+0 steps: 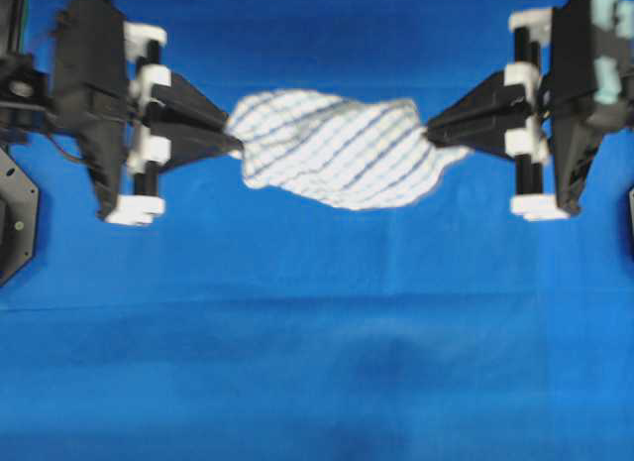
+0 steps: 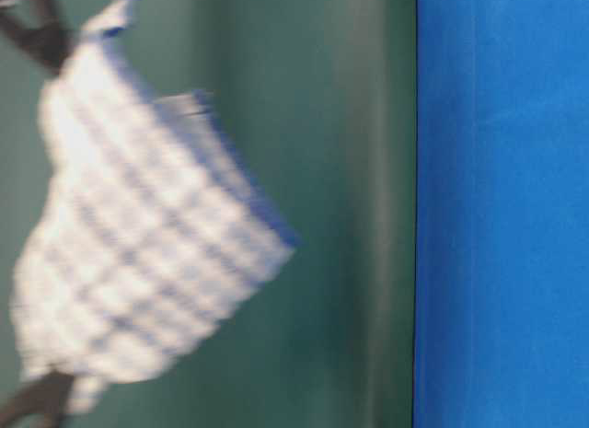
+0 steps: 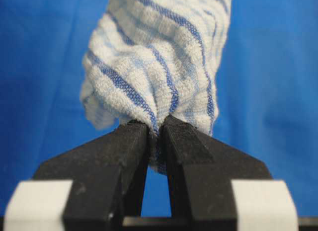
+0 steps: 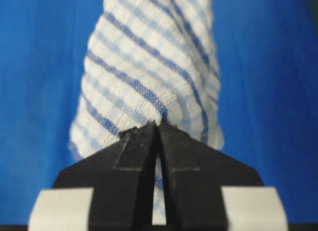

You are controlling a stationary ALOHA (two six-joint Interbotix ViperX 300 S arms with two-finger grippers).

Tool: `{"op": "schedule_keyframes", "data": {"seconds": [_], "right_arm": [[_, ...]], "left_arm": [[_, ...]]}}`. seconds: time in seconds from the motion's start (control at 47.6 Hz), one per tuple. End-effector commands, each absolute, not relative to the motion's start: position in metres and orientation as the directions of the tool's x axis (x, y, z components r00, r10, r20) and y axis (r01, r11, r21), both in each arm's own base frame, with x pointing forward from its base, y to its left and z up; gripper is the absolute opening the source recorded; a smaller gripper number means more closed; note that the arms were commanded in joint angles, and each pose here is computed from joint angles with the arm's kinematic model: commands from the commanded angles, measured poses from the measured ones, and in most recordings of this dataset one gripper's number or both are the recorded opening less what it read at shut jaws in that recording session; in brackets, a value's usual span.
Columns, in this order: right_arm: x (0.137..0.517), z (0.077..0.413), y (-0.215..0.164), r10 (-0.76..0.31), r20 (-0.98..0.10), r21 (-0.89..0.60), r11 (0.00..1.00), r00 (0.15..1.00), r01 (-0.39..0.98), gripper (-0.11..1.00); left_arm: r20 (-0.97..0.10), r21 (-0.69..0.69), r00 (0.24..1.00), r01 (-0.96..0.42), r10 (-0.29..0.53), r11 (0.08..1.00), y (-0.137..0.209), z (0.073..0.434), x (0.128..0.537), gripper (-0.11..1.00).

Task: Lift the towel with both arms.
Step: 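Lift the towel upward and away with both grippers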

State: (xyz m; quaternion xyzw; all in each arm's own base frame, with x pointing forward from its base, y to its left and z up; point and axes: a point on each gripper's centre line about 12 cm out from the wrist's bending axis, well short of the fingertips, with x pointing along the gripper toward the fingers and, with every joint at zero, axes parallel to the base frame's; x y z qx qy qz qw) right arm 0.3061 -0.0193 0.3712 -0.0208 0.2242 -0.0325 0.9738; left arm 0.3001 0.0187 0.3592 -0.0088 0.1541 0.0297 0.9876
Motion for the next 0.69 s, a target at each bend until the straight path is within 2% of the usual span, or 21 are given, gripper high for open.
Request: {"op": "schedule_keyframes", "data": {"seconds": [0.0, 0.21, 0.336, 0.672], "right_arm": [[0.305, 0.403, -0.021, -0.086, -0.381, -0.074, 0.995, 0.920, 0.063, 0.02], [0.301, 0.448, -0.022, -0.101, -0.320, -0.095, 0.993, 0.942, 0.074, 0.02], [0.298, 0.468, -0.023, -0.105, -0.284, -0.097, 0.992, 0.953, 0.081, 0.02], [0.314, 0.461, -0.024, -0.105, -0.310, -0.112, 0.991, 0.945, 0.073, 0.02]], "left_arm": [[-0.237, -0.005, 0.969, -0.068, 0.065, 0.998, 0.021, 0.398, 0.293, 0.06], [-0.171, 0.003, 0.982, -0.081, 0.080, 0.997, 0.024, 0.444, 0.282, 0.06], [-0.163, 0.044, 0.983, -0.075, 0.081, 0.996, 0.024, 0.456, 0.279, 0.06], [-0.186, 0.098, 0.979, -0.066, 0.084, 0.993, 0.025, 0.451, 0.282, 0.06]]}}
